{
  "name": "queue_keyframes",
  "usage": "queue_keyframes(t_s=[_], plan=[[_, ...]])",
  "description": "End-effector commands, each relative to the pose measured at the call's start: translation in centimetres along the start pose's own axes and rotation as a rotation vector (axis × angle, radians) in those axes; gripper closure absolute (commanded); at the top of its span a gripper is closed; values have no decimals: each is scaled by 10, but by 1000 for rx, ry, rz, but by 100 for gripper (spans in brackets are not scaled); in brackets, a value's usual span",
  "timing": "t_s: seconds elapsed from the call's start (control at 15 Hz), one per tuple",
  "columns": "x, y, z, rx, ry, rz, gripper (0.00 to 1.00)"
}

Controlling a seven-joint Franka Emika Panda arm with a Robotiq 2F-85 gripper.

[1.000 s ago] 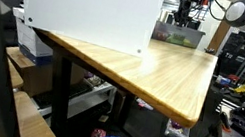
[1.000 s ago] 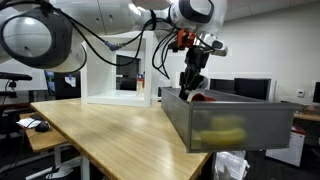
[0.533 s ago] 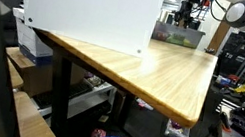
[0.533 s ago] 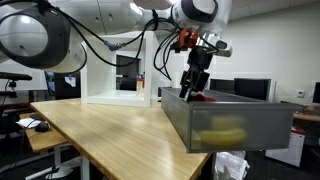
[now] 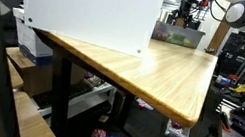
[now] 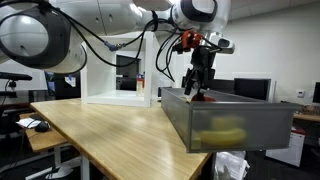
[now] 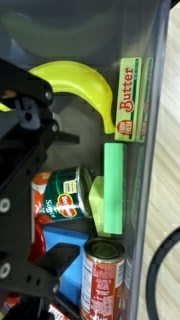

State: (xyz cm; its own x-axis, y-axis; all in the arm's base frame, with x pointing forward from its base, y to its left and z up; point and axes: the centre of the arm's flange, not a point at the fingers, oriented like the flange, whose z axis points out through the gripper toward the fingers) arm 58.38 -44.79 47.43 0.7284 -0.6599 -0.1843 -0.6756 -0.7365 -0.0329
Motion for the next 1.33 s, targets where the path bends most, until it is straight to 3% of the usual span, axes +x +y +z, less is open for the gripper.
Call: queue_keyframes(t_s=[0.0,0.6,1.27], plan=[[0,0,0,0,-1,-1,0],[0,1,1,0,-2,1,0],[14,-5,11,-22,121,-15,0]])
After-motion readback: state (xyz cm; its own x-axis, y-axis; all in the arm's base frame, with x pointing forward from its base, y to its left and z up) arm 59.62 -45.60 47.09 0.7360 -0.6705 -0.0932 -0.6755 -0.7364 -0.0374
